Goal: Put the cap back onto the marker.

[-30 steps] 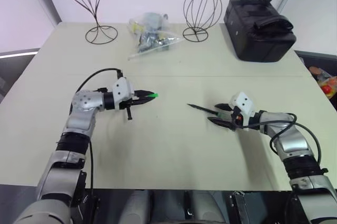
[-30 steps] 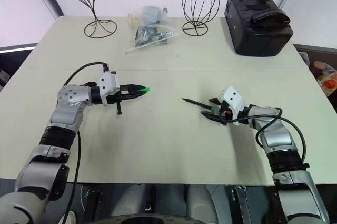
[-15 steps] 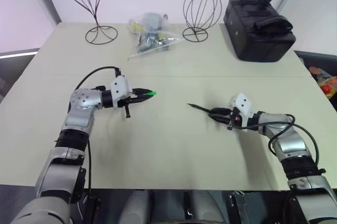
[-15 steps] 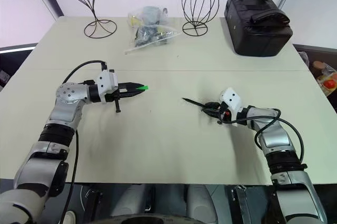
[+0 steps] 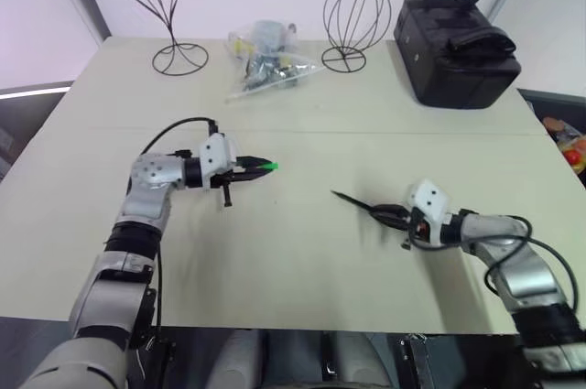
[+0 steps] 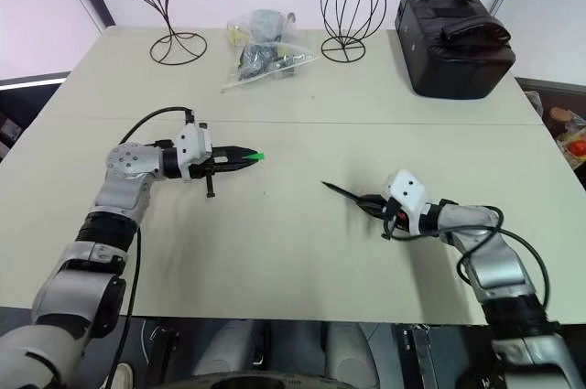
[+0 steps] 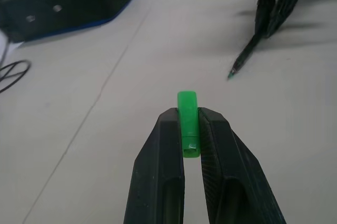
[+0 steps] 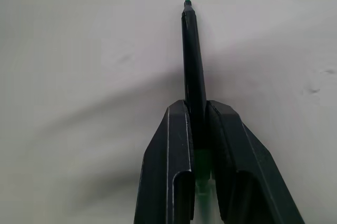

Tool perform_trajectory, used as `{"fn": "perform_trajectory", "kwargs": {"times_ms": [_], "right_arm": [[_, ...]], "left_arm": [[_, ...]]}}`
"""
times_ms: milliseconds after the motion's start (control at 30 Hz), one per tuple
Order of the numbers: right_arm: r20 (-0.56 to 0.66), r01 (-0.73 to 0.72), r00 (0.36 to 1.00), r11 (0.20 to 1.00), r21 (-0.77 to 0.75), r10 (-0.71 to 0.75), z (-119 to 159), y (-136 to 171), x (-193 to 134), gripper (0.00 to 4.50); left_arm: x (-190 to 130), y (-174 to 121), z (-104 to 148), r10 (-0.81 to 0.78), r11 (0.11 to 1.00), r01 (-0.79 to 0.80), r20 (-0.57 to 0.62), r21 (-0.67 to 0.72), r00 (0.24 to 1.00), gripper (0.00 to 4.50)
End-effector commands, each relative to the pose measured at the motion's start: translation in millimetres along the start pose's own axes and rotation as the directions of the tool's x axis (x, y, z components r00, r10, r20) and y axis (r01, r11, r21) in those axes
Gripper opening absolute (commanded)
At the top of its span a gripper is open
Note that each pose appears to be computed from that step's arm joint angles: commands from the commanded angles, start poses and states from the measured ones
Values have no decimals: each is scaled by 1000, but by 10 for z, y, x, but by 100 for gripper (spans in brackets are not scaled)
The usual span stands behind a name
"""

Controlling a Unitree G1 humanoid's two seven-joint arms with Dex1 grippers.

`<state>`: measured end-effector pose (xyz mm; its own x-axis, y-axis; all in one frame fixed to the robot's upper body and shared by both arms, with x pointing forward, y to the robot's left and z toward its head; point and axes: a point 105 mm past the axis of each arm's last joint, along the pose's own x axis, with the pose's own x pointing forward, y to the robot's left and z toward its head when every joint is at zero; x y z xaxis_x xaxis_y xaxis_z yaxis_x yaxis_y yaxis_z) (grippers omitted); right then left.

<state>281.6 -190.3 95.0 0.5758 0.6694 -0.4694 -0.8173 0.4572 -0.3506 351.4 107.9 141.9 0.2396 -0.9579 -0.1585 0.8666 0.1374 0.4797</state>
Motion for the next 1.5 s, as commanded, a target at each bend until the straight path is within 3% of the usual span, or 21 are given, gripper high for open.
{"fn": "perform_trajectory", "kwargs": {"times_ms": [33, 267, 567, 1500], "right_arm": [[15, 41, 999, 987, -156, -40, 315, -46, -175, 4], [27, 56, 998, 974, -220, -51, 591, -62, -261, 4], [16, 65, 998, 960, -271, -63, 669, -105, -235, 4], [84, 41, 996, 964, -264, -20, 953, 20, -227, 4]], "left_arm": [[113, 16, 127, -70, 995, 67, 48, 69, 996, 0], [344, 18, 167, -170, 979, 159, 78, 127, 982, 0], [493, -19, 218, -210, 964, 187, 113, 192, 971, 0], [511, -37, 234, -196, 957, 161, 129, 239, 972, 0]]}}
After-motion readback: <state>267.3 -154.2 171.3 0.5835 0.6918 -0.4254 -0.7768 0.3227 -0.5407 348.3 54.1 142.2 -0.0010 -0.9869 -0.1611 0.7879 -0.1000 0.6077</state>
